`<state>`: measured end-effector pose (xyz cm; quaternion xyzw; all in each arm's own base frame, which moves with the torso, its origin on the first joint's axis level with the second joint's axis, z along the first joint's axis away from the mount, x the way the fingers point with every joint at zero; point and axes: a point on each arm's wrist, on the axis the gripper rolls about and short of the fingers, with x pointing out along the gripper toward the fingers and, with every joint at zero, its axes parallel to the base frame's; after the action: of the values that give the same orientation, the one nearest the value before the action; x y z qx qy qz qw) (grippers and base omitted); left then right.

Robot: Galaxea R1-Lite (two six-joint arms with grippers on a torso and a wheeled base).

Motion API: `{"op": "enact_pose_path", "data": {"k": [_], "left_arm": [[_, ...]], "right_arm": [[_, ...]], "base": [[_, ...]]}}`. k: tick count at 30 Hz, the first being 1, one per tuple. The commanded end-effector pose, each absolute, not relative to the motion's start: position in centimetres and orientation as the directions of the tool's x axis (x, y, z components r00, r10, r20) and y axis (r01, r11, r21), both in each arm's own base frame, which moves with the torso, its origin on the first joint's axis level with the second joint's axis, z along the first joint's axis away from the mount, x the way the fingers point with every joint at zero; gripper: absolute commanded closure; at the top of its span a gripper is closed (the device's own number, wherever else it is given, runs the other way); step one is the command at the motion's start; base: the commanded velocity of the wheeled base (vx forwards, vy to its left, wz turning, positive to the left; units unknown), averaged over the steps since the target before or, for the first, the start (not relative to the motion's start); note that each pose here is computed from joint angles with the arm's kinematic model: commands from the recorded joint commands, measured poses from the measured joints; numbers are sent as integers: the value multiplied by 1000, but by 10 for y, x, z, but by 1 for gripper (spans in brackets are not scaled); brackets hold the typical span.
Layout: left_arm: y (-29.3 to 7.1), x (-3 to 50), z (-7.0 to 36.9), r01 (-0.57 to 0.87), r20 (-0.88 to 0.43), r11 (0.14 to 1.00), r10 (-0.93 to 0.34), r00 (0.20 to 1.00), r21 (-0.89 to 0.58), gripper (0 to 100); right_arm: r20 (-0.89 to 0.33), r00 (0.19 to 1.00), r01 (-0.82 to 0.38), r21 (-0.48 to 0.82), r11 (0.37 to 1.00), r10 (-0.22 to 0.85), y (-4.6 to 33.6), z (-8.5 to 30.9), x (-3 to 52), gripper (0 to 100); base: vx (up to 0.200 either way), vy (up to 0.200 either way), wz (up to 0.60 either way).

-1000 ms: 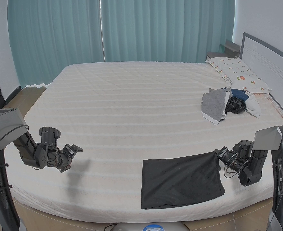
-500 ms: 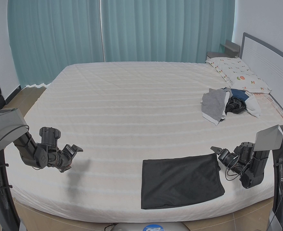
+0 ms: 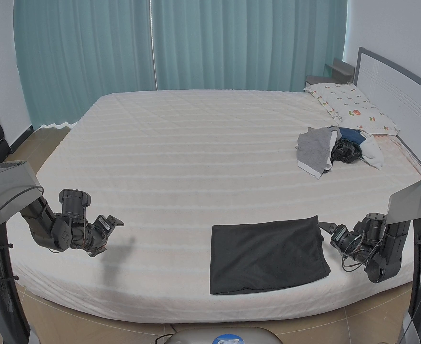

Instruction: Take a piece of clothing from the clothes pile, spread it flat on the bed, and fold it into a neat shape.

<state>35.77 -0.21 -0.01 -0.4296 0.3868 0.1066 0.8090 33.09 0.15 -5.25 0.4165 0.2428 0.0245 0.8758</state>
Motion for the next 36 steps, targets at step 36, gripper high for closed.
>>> {"op": "enact_pose_path", "data": {"k": [36], "left_arm": [[-28,360,1,-469,-713,632,-197,673,-617,0]], "right_arm": [[-376,903,203,798,567,207,1,-50,338,0]], "base": [[0,-150,0]]}}
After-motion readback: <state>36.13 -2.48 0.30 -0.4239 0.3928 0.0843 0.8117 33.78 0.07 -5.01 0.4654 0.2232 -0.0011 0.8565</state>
